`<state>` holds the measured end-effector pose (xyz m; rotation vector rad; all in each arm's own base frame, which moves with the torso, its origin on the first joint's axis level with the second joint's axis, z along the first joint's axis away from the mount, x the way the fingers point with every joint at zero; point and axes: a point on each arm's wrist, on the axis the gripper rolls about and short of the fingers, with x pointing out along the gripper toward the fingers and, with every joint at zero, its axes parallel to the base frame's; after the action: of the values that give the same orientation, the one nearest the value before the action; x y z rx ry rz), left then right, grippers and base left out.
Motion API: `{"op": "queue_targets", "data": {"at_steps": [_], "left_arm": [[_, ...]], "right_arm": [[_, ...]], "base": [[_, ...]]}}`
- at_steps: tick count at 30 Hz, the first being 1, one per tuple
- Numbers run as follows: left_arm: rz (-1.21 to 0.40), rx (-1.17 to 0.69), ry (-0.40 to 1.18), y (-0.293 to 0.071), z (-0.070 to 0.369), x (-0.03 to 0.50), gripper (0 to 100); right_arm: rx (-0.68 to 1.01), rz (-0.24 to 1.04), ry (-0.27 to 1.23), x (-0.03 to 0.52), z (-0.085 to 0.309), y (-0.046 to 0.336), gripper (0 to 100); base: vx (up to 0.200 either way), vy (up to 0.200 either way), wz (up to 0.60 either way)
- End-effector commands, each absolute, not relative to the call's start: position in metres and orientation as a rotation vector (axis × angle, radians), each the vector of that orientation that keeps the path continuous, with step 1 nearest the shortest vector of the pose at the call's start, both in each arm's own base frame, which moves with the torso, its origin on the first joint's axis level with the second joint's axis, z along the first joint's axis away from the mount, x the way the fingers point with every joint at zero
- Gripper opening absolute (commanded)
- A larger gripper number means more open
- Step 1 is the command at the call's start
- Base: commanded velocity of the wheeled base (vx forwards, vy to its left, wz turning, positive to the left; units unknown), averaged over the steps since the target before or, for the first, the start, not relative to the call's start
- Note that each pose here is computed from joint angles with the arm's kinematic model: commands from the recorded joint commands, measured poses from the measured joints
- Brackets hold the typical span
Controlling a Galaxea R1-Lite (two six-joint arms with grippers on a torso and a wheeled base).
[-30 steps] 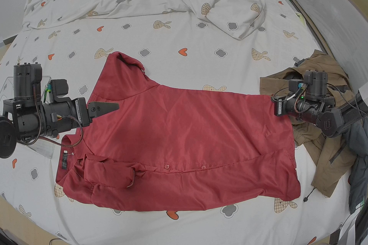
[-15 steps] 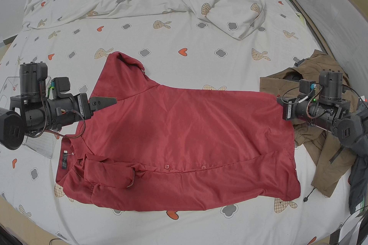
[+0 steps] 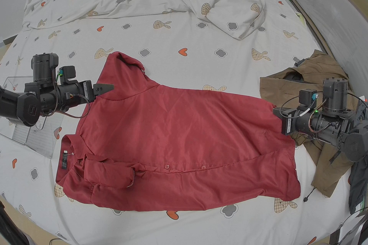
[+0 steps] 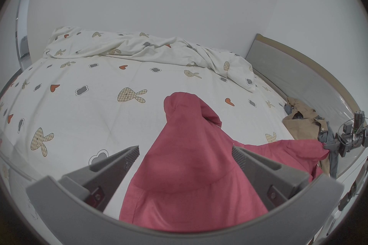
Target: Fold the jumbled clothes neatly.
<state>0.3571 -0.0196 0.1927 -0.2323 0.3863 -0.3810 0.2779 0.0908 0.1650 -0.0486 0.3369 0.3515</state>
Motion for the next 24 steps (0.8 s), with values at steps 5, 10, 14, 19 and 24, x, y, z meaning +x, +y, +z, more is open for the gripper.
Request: {"op": "queue_targets", "data": {"at_steps": [5,10,14,19,24], "left_arm": [[-0.343,-0.111,0.357,-0.018,0.181,0.391,100],[-0.346,-0.095,0.292,-0.019,0.186,0.402,100],[-0.329,-0.085,0.262,-0.019,0.188,0.414,100],[-0.326,-0.082,0.263,-0.019,0.181,0.425,100],[-0.328,-0.08,0.257,-0.02,0.176,0.436,100]], "right_arm": [[-0.057,0.388,0.349,0.27,0.162,0.099,0],[-0.059,0.392,0.355,0.269,0.161,0.1,0],[-0.06,0.399,0.359,0.269,0.159,0.103,0],[-0.061,0.407,0.358,0.268,0.16,0.105,0],[-0.061,0.407,0.355,0.267,0.161,0.105,0]], "base": [[0.0,0.0,0.0],[0.0,0.0,0.0],[0.0,0.0,0.0],[0.0,0.0,0.0],[0.0,0.0,0.0]]}}
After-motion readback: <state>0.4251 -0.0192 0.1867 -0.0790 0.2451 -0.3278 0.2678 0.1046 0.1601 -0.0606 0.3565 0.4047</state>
